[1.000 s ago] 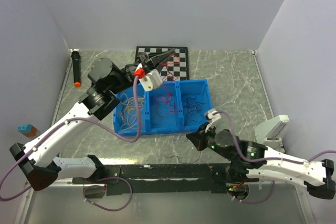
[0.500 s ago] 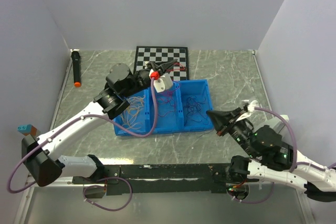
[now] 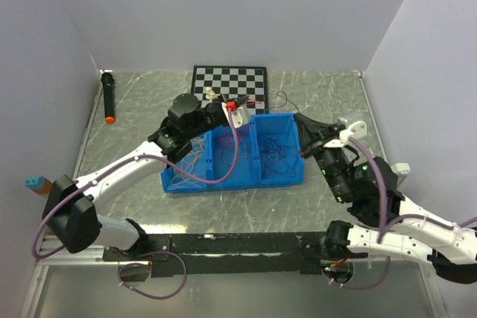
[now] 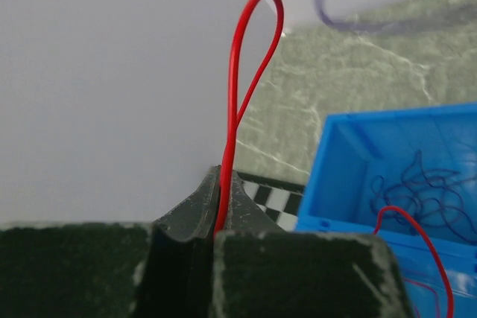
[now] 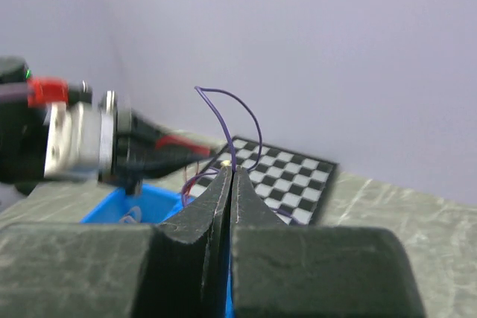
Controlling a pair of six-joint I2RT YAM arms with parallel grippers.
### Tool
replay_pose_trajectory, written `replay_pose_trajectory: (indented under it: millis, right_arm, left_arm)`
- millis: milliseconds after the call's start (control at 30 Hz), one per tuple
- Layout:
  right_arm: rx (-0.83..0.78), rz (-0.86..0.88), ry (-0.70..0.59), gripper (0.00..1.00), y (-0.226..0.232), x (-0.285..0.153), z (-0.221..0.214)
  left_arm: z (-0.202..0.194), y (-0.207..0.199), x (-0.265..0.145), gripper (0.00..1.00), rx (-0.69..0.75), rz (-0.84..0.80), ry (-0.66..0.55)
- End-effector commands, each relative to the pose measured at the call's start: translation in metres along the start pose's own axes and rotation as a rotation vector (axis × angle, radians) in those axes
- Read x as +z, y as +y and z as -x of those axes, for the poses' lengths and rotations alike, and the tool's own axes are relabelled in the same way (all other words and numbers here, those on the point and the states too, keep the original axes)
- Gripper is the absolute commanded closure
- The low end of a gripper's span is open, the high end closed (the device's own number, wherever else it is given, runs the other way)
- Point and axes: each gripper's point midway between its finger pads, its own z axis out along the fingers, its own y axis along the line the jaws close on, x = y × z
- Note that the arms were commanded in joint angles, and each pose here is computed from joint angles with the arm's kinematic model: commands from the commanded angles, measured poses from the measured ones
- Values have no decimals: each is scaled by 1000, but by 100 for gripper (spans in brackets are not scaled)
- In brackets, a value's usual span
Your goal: Untangle the cables
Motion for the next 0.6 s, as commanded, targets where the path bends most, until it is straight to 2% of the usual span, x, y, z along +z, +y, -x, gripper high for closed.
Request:
replay_pose_trajectory:
  millis: [0,100,267,400,567]
  right_arm:
    - [1,-48,-95,100,-14,20,32]
    - [28,-59,-77,100,-24,31,21]
    - [32,-83,-71,100,-34,43,14]
    - [27,-84,-63,100,-36,51,11]
    - [23,-93,-47,100,-42,61,5]
  left_arm:
    - [-25,-13,6,99,-107,8,41]
    - [-49,-27,8,99,-194,-18,125]
    - [-85,-58,-1,99,-246,-59,217]
    - [-119,-86,-14,99,-208,-106,284]
    - [-139,-126,-22,99,-203,-270,325]
